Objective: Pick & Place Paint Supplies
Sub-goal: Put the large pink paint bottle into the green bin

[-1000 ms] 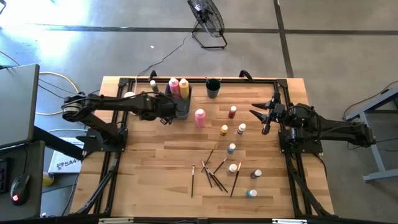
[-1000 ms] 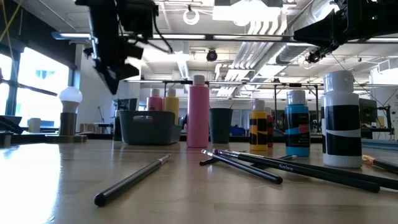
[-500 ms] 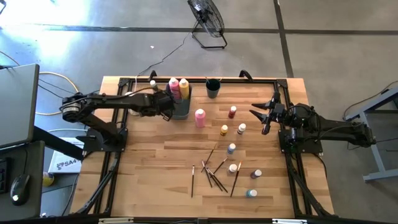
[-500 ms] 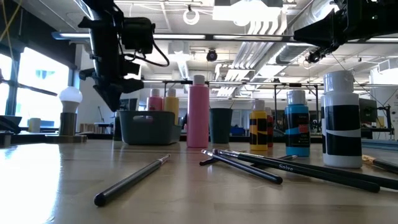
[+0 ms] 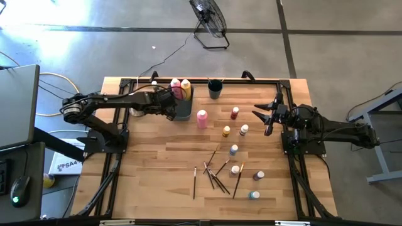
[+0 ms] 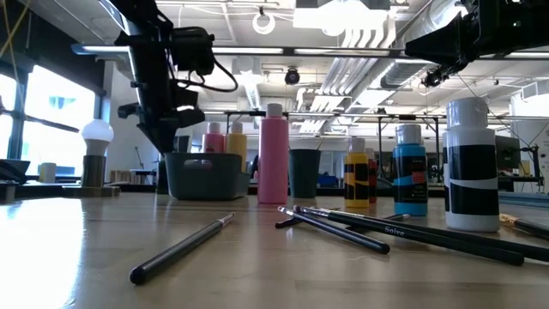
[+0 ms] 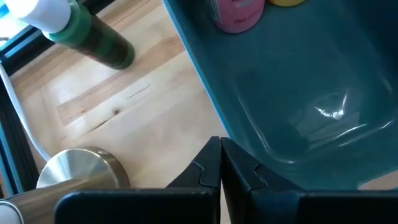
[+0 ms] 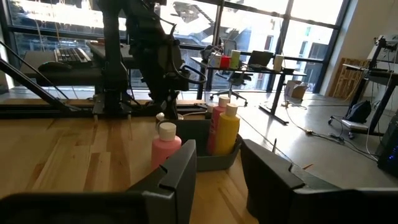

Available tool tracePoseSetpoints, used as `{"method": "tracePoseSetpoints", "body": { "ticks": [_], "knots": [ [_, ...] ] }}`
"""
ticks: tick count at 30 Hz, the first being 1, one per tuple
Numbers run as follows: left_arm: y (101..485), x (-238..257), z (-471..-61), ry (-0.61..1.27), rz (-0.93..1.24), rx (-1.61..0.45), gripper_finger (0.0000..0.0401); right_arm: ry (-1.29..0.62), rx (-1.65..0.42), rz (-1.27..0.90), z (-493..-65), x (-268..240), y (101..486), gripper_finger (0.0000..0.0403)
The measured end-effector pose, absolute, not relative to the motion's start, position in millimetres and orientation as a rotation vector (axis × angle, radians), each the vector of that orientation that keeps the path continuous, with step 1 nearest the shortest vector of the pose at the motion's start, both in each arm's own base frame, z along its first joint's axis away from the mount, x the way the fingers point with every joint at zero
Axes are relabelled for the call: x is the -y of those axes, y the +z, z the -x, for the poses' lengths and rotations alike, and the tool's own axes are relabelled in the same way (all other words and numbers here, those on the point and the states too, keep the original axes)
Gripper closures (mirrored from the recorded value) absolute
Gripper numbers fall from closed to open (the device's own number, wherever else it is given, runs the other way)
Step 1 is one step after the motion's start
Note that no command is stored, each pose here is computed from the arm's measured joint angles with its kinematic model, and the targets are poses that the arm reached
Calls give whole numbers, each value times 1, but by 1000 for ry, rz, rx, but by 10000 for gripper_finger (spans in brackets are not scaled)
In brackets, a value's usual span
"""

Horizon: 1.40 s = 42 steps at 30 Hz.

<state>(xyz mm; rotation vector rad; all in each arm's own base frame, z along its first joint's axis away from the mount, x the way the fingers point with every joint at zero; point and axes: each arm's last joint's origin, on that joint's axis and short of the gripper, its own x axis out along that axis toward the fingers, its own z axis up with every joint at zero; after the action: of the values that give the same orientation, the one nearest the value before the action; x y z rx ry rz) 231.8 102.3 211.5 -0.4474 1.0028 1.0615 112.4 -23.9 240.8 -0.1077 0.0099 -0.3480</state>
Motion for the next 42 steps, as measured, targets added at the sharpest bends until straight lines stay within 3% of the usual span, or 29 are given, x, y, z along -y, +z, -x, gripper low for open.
{"method": "tracePoseSetpoints", "body": {
  "ticks": [13,22,31,38,42],
  "knots": [
    [211,-102,-232,1050,463,-1003,401,-348,-10,108,-112,24,241,282],
    [231,-101,-218,1169,294,-1001,401,-348,-10,108,-112,24,241,282],
    [269,-99,-220,864,51,-867,401,-348,-10,108,-112,24,241,282],
    [259,-93,-230,424,-126,-748,401,-348,-11,108,-112,24,241,282],
    [247,-90,-228,323,-116,-729,401,-348,-10,103,-112,24,241,282]
  ]
}}
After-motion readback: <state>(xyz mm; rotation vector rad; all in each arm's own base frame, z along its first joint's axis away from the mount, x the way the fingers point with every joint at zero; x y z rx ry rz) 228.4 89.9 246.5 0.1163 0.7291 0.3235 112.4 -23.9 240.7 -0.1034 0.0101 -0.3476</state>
